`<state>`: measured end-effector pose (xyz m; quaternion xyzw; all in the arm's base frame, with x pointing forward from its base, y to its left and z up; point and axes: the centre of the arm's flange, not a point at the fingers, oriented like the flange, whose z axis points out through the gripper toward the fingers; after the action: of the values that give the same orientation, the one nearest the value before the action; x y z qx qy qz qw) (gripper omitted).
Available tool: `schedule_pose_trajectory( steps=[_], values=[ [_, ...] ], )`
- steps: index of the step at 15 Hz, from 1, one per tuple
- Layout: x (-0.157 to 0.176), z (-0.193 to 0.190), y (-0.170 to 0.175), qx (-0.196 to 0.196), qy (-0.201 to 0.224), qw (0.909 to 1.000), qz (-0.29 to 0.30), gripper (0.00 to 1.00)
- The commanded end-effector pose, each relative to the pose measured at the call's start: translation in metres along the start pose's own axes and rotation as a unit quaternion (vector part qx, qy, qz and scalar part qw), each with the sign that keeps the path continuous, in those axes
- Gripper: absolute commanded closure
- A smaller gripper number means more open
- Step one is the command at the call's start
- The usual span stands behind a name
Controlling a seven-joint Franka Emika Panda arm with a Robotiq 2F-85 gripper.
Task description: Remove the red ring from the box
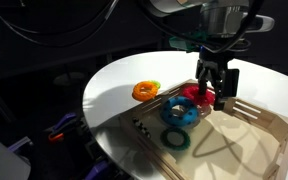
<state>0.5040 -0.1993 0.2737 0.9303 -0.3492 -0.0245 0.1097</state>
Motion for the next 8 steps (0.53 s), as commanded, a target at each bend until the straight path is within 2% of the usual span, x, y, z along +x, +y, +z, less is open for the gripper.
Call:
schedule_pose_trajectory(
  steps=[1,2,3,4,5,6,8],
  values=[
    [-0.004,0.005,0.000,-0.008,-0.006,0.9999,0.002,0.00],
    [-0.005,0.007,0.000,-0.010,-0.006,0.9999,0.003,0.00],
    [-0.006,0.008,-0.001,-0.011,-0.007,0.9999,0.003,0.23],
    [-0.003,0.013,-0.008,-0.012,-0.006,0.9999,0.004,0.26],
    [0.003,0.020,-0.021,-0.013,-0.006,0.9999,0.004,0.34],
    [-0.007,0.011,-0.008,-0.007,-0.012,0.9999,0.006,0.42],
    [-0.005,0.010,-0.007,-0.007,-0.010,0.9999,0.009,0.60]
  ],
)
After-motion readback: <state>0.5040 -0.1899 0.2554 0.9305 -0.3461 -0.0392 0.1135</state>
